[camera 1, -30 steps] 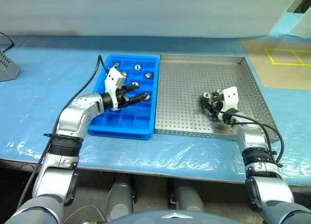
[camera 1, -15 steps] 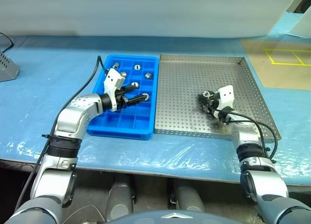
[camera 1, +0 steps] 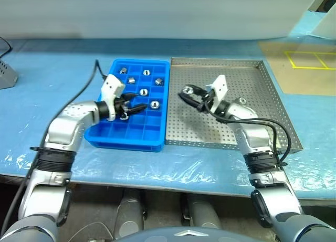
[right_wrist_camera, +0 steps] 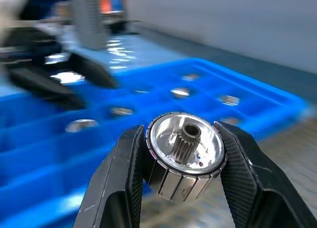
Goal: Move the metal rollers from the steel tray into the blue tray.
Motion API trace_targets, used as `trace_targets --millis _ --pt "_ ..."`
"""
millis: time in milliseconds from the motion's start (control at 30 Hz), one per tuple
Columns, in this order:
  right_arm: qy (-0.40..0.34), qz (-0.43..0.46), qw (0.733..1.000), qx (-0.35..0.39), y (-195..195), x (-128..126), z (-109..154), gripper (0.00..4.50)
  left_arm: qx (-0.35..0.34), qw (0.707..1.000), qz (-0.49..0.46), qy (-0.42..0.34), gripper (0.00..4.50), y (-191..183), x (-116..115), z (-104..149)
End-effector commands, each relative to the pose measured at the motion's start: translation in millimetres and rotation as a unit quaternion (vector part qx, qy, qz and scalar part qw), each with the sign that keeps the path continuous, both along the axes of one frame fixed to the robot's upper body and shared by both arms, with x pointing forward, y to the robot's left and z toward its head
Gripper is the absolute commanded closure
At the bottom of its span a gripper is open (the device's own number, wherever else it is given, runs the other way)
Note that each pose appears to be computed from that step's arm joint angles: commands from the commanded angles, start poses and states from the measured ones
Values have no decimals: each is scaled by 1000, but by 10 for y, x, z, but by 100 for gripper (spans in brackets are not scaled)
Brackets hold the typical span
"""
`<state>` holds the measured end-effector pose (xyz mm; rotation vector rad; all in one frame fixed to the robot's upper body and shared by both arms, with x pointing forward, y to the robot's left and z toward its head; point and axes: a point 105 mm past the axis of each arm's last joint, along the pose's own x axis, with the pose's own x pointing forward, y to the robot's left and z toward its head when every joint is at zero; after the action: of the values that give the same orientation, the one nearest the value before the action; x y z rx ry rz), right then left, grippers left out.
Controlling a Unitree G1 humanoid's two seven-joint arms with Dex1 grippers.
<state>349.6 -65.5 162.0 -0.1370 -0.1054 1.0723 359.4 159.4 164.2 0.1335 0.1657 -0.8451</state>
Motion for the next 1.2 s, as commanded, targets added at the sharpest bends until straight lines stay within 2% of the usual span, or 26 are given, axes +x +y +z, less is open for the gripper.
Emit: trace_targets --millis 33,167,333,733,767,900,1067,1200 --pt "3 72 997 -19 202 -150 8 276 7 999 4 -32 89 120 -23 152" --pt "37 156 985 -63 377 -372 -245 276 4 999 8 -33 89 92 -79 125" --pt "66 210 973 -71 499 -536 -375 276 2 1000 7 -23 89 47 -163 62" --pt "49 161 983 -67 513 -303 -442 276 -2 1000 15 -9 89 30 -254 -11" --pt "52 168 982 -62 511 -318 -423 201 -2 1000 15 -10 89 26 -246 -7" --pt "89 198 975 -53 495 -419 -405 76 -4 1000 12 -13 89 5 -215 13" --pt "39 115 992 -41 402 -173 -278 76 -6 1000 -1 -15 89 -54 -186 30" --pt "7 13 1000 -9 84 94 -73 76 -12 1000 -15 -14 89 -130 -168 40"
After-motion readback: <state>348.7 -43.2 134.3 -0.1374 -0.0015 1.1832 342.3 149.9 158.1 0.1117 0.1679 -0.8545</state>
